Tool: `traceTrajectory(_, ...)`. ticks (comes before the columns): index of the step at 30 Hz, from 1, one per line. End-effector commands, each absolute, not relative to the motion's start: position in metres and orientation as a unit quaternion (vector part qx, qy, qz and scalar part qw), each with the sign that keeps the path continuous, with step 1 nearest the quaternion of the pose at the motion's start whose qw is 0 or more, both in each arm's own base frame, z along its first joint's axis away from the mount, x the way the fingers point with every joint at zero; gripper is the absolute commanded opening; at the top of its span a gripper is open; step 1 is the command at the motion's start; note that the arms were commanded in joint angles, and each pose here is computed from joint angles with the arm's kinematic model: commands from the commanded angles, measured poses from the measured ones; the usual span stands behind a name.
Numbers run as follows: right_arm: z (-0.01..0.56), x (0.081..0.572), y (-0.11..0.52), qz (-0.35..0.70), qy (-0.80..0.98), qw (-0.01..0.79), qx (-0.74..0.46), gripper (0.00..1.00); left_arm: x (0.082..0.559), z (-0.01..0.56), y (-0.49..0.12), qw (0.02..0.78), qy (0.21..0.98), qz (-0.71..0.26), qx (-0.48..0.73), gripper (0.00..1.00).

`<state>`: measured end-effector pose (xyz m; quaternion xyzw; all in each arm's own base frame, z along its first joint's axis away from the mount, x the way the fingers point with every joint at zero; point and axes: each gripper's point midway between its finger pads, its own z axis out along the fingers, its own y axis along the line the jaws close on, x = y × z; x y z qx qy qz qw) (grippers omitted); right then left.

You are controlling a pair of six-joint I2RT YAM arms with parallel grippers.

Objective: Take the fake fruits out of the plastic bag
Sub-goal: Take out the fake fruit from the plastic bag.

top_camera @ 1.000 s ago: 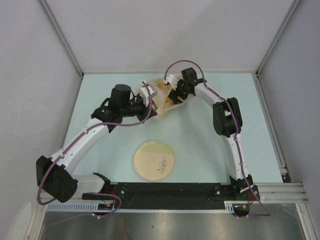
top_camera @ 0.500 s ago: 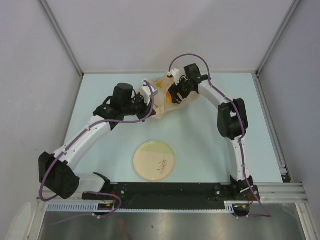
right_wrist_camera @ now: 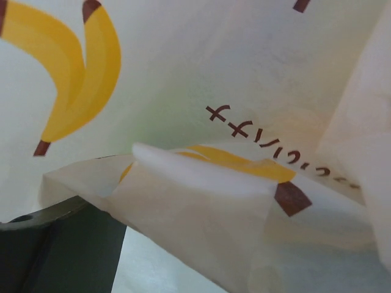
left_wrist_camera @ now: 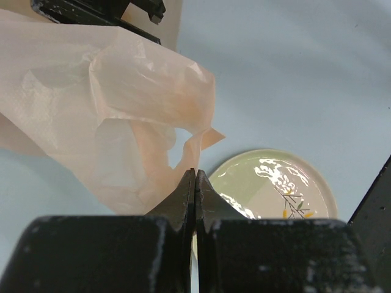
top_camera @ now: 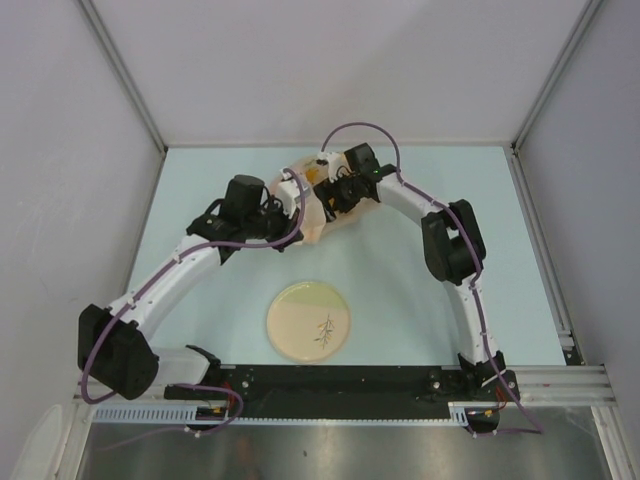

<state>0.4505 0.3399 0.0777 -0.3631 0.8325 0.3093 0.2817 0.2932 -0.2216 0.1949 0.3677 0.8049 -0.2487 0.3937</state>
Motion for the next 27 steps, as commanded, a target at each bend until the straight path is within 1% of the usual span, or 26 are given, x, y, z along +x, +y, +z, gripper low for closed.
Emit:
traceTrajectory(1, 0.108, 0.465, 0.362, 0.353, 0.823, 0.306, -0.321, 0.86, 0.278, 0.206, -0.212, 0.390, 0.806, -0.261, 0.361, 0.00)
traceTrajectory(4, 0.129, 0.468, 0.351, 0.352, 0.821, 0.319, -0.316, 0.84, 0.273, 0.207, -0.200, 0.392, 0.811, -0.255, 0.352, 0.00)
traceTrajectory(6, 0.152, 0.474, 0.349, 0.353, 0.806, 0.357, -0.315, 0.83, 0.269, 0.206, -0.193, 0.398, 0.811, -0.253, 0.346, 0.00)
traceTrajectory(7, 0.147, 0.472, 0.348, 0.354, 0.805, 0.358, -0.314, 0.82, 0.268, 0.205, -0.191, 0.400, 0.811, -0.254, 0.344, 0.00)
traceTrajectory(8, 0.152, 0.479, 0.352, 0.351, 0.795, 0.381, -0.315, 0.81, 0.268, 0.205, -0.189, 0.403, 0.812, -0.253, 0.338, 0.00)
traceTrajectory(10, 0.138, 0.478, 0.366, 0.342, 0.798, 0.379, -0.319, 0.79, 0.269, 0.200, -0.187, 0.399, 0.815, -0.257, 0.332, 0.00)
traceTrajectory(12, 0.132, 0.486, 0.375, 0.313, 0.807, 0.388, -0.318, 0.76, 0.272, 0.199, -0.186, 0.397, 0.819, -0.258, 0.323, 0.00)
traceTrajectory(13, 0.113, 0.483, 0.385, 0.303, 0.816, 0.374, -0.320, 0.74, 0.274, 0.201, -0.186, 0.400, 0.818, -0.260, 0.322, 0.00)
traceTrajectory(16, 0.108, 0.481, 0.390, 0.289, 0.824, 0.375, -0.310, 0.71, 0.277, 0.202, -0.184, 0.403, 0.817, -0.258, 0.321, 0.00)
traceTrajectory(18, 0.100, 0.476, 0.389, 0.279, 0.827, 0.375, -0.311, 0.71, 0.277, 0.200, -0.183, 0.403, 0.818, -0.258, 0.319, 0.00)
traceTrajectory(19, 0.103, 0.473, 0.391, 0.279, 0.825, 0.379, -0.313, 0.71, 0.276, 0.200, -0.183, 0.402, 0.818, -0.260, 0.319, 0.00)
traceTrajectory(21, 0.101, 0.472, 0.394, 0.283, 0.822, 0.382, -0.314, 0.76, 0.276, 0.198, -0.183, 0.404, 0.817, -0.262, 0.318, 0.00)
traceTrajectory(22, 0.099, 0.469, 0.400, 0.284, 0.820, 0.383, -0.318, 0.80, 0.277, 0.198, -0.183, 0.406, 0.817, -0.262, 0.315, 0.00)
traceTrajectory(24, 0.099, 0.471, 0.405, 0.274, 0.820, 0.391, -0.316, 0.87, 0.279, 0.197, -0.183, 0.406, 0.817, -0.264, 0.313, 0.00)
traceTrajectory(26, 0.086, 0.468, 0.410, 0.268, 0.825, 0.381, -0.322, 0.89, 0.280, 0.198, -0.183, 0.407, 0.817, -0.264, 0.311, 0.00)
traceTrajectory(27, 0.083, 0.468, 0.410, 0.263, 0.828, 0.379, -0.319, 0.92, 0.281, 0.199, -0.184, 0.409, 0.816, -0.265, 0.312, 0.00)
